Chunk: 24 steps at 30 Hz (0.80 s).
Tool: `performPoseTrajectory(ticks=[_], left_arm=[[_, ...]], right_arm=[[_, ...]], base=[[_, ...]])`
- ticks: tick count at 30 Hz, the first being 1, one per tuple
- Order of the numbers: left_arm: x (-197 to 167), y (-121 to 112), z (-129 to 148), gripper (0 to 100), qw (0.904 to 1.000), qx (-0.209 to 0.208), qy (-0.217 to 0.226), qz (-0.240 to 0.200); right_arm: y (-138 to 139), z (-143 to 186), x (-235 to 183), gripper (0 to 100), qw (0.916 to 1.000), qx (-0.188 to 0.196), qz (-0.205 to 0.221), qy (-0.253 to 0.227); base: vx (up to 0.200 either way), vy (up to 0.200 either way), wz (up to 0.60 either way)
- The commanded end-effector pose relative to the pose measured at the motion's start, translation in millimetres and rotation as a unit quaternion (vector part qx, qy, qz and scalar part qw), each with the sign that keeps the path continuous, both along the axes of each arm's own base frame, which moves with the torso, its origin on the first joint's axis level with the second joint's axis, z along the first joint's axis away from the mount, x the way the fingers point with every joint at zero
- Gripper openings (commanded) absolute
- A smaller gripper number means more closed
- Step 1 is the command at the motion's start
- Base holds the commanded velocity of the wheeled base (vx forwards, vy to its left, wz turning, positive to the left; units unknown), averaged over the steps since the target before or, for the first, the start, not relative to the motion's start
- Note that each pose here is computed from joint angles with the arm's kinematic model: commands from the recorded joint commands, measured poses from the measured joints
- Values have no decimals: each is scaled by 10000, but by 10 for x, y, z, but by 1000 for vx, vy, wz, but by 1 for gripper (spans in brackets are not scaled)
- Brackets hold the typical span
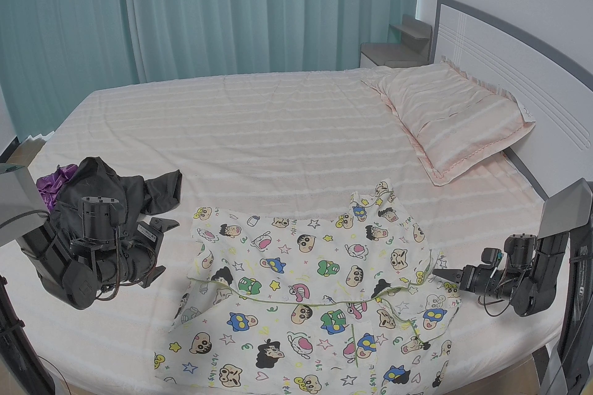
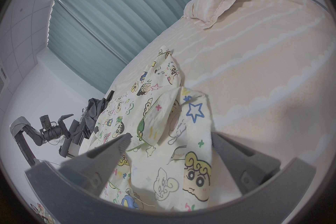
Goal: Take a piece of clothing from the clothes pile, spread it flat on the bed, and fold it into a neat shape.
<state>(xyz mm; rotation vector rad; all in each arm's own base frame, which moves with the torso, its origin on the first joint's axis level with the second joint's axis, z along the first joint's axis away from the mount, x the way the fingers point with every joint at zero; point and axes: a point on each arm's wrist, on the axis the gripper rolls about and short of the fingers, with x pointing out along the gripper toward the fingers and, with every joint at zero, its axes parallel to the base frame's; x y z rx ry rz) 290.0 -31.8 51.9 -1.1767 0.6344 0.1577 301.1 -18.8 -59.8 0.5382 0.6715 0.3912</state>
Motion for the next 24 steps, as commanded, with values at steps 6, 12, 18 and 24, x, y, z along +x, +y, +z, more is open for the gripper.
performPoseTrajectory(ticks=[6,12,18,24], left_arm=[[2,0,-13,100,10000,4,20,6],[-5,0,-18,100,10000,6,35,6],[-11,1,-22,100,10000,7,43,6],[-11,1,-22,100,10000,11,43,12]], right_arm=[[26,-24,2,0,10000,11,29,59],[-131,15,57,0,9994,-91,-302,-122],[-382,154,73,0,9969,-151,-684,-372],[-506,151,93,0,9952,-168,-868,-429]], base=[[0,0,0],[0,0,0],[0,0,0],[0,0,0]])
